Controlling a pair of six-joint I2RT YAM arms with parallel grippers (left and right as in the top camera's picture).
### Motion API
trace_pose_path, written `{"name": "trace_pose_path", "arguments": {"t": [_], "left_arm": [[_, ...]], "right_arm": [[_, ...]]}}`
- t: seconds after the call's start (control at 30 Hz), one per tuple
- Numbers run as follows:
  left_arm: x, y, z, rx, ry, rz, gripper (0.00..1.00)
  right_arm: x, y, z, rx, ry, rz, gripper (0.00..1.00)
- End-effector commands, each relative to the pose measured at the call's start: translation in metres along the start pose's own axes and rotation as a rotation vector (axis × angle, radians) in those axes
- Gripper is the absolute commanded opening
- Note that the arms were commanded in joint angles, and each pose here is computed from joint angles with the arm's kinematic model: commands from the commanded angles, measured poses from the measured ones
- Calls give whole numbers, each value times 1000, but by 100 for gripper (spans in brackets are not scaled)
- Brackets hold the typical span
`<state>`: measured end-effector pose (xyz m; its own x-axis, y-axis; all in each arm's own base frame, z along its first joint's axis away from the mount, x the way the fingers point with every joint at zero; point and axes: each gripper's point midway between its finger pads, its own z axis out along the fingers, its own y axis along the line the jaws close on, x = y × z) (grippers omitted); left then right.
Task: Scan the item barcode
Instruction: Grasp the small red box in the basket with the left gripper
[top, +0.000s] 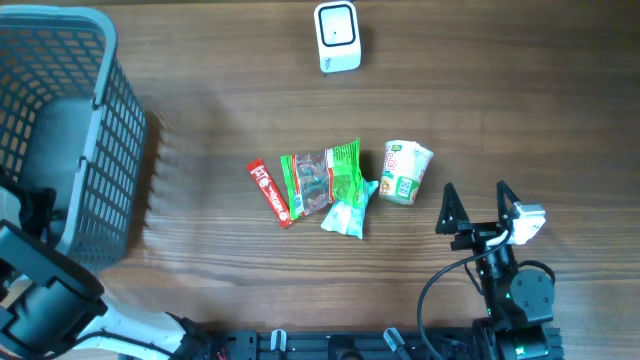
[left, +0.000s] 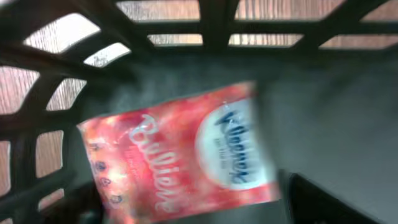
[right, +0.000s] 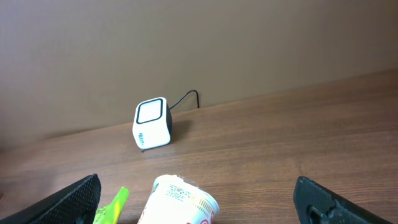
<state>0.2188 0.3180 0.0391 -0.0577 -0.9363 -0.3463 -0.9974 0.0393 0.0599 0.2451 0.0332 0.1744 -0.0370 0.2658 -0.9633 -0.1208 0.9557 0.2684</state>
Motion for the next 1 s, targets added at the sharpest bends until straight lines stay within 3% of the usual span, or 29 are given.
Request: {"name": "trace_pose_path", "arguments": {"t": [0.0,0.03,0.1,0.2,0.53,0.57,0.63,0.67,0.83,0.97], "left_arm": [[5,3,7,-18,14,-11,78],[7,4,9,-20,18,-10,79],[11,-2,10,12,39,-11,62],[20,-19,8,86,73,6,53],[65,-81,-15,160,53,252,49],[68,-84,-16,164,52,261,53],[67,-88,-19,174,47,261,76],[64,-89,-24,180,41,260,81],[26,-81,-61,181,-22,245,86],[4,-74,-81,196,-80,374,91]], "right_arm": [[-2,1,0,-6,-8,1,100],[-2,1,0,-6,-8,1,100],[-2,1,0,-6,-8,1,100],[-2,1,0,-6,-8,1,100],[-2,1,0,-6,-8,1,100],[-2,1,0,-6,-8,1,100],[-2,1,0,-6,-8,1,100],[-2,1,0,-6,-8,1,100],[-2,1,0,-6,-8,1,100],[-2,1,0,-5,-8,1,100]]}}
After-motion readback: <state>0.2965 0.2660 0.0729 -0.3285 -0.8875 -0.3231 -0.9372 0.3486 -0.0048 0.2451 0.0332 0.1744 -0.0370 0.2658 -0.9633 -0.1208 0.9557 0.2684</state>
